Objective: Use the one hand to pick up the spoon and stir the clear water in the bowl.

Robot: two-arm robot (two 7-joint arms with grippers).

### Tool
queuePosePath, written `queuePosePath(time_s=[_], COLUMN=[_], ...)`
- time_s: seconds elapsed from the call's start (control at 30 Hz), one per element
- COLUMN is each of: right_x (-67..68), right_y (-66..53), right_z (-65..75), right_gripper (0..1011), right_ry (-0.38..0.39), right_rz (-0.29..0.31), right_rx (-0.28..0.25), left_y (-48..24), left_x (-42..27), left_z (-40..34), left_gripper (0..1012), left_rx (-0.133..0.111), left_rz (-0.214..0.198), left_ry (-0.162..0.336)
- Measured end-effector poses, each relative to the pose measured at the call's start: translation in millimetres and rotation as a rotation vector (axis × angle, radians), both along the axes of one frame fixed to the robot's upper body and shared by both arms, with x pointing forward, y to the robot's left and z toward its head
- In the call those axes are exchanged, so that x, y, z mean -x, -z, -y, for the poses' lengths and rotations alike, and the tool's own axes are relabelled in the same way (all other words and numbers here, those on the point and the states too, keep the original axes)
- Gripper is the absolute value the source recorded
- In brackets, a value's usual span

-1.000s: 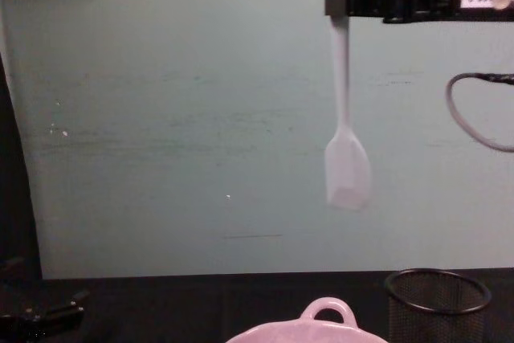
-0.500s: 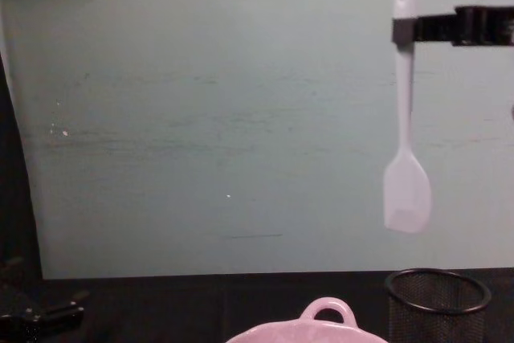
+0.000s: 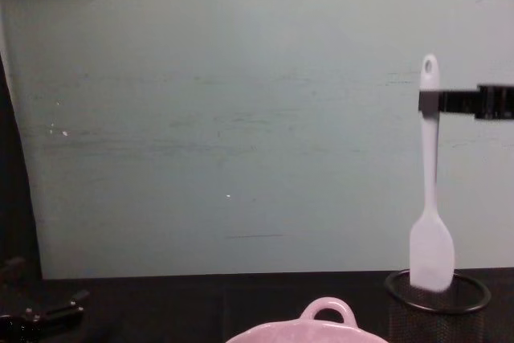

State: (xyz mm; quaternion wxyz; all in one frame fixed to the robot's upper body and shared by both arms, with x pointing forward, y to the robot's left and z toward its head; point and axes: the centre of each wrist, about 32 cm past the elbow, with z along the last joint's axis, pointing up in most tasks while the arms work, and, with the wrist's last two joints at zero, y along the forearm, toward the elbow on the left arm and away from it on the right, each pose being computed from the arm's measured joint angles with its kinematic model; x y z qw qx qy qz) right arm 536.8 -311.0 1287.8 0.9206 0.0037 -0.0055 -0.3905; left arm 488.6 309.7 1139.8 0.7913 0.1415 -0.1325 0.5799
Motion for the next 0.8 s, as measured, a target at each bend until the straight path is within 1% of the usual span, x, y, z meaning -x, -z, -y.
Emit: queuePosePath(time_s=[0.03,0.13,0.2,0.23,0.27,0.33,0.37,0.43,0.47,0.57,0.67,0.7,0.8], right_x=[-1.1,-1.9,-2.0,-2.0,-2.3,-2.8,-3.3,-3.8,-4.3,-5.0,-5.5,-5.5,-5.8], right_y=[5.6,13.7,24.4,24.4,30.2,35.4,40.6,45.3,50.0,56.4,66.3,66.3,74.2], right_z=[0.7,1.4,2.4,2.4,3.4,4.2,5.2,6.0,7.1,8.6,11.0,11.0,13.0], right_gripper=[122,122,122,122,122,122,122,122,122,121,122,122,122], right_ry=[0.003,0.007,0.013,0.013,0.016,0.016,0.016,0.015,0.016,0.018,0.022,0.022,0.025], right_rz=[-0.011,-0.026,-0.045,-0.045,-0.054,-0.061,-0.068,-0.074,-0.081,-0.092,-0.110,-0.110,-0.124], right_rx=[-0.007,-0.018,-0.036,-0.036,-0.046,-0.057,-0.066,-0.074,-0.081,-0.096,-0.126,-0.126,-0.156], left_y=[0.0,0.0,0.0,0.0,0.0,0.0,0.0,0.0,0.0,0.0,0.0,0.0,0.0], left_x=[0.0,0.0,0.0,0.0,0.0,0.0,0.0,0.0,0.0,0.0,0.0,0.0,0.0], left_z=[0.0,0.0,0.0,0.0,0.0,0.0,0.0,0.0,0.0,0.0,0.0,0.0,0.0], left_gripper=[1005,1005,1005,1005,1005,1005,1005,1005,1005,1005,1005,1005,1005], left_rx=[0.000,0.000,0.000,0.000,0.000,0.000,0.000,0.000,0.000,0.000,0.000,0.000,0.000], left_rz=[0.000,0.000,0.000,0.000,0.000,0.000,0.000,0.000,0.000,0.000,0.000,0.000,0.000], left_ry=[0.000,0.000,0.000,0.000,0.000,0.000,0.000,0.000,0.000,0.000,0.000,0.000,0.000])
